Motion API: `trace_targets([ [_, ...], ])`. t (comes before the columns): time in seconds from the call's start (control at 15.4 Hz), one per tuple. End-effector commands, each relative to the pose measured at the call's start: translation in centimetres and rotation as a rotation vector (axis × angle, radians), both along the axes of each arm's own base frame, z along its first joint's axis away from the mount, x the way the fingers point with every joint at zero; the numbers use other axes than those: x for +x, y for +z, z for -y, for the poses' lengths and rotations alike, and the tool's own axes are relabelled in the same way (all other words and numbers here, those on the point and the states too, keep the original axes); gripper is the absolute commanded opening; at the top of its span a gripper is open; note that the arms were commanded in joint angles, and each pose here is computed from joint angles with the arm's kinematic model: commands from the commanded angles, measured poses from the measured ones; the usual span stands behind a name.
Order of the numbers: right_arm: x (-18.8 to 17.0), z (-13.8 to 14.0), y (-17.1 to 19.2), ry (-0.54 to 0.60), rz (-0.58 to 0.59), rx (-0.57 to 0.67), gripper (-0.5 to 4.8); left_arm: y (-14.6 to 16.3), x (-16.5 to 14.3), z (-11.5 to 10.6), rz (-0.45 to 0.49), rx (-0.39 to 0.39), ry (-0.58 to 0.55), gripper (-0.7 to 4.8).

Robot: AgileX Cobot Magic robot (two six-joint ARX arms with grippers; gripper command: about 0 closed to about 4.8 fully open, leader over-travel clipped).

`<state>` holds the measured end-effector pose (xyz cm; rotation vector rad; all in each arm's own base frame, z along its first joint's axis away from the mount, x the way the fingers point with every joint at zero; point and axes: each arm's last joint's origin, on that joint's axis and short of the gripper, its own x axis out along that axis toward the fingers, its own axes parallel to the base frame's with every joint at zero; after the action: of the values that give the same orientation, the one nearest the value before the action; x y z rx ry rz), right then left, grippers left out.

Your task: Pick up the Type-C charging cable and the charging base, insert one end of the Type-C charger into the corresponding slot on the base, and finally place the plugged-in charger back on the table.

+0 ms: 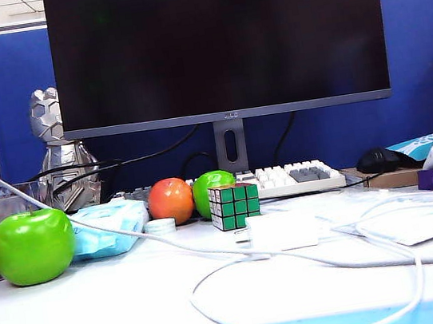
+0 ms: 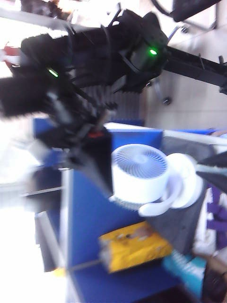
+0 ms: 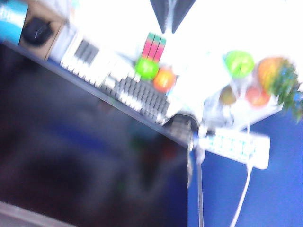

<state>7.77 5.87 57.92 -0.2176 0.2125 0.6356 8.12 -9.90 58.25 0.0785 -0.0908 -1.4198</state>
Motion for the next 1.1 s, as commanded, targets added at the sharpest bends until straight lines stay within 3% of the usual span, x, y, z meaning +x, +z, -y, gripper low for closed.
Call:
trace_targets([
  [0.06, -2.4, 1.8, -0.3, 0.000, -0.001, 0.049, -0.06, -0.4, -3.4, -3.8, -0.018, 0.021, 0.205, -0.02],
  [0.32, -6.0, 4.6, -2.9, -0.008, -0.021, 0.056, -0.06, -2.2, -8.3, -9.0, -0.037, 0.084, 0.423, -0.02],
  [0.52, -5.8, 4.5, -6.6, -0.023, -0.054, 0.030, -0.06, -4.1, -11.5, -12.4, -0.066, 0.125, 0.533, -0.01],
  [0.58, -5.0, 3.9, -9.3, -0.034, -0.054, 0.078, -0.05, -4.9, -12.8, -13.8, -0.092, 0.116, 0.567, 0.00],
  [0.78, -3.3, 2.5, -15.8, -0.035, -0.006, 0.176, -0.05, -6.7, -14.9, -15.7, -0.121, 0.063, 0.603, 0.04],
  [1.1, -0.9, 0.8, -27.8, -0.067, 0.046, 0.231, -0.05, -11.2, -15.2, -16.4, -0.194, 0.090, 0.671, 0.04],
])
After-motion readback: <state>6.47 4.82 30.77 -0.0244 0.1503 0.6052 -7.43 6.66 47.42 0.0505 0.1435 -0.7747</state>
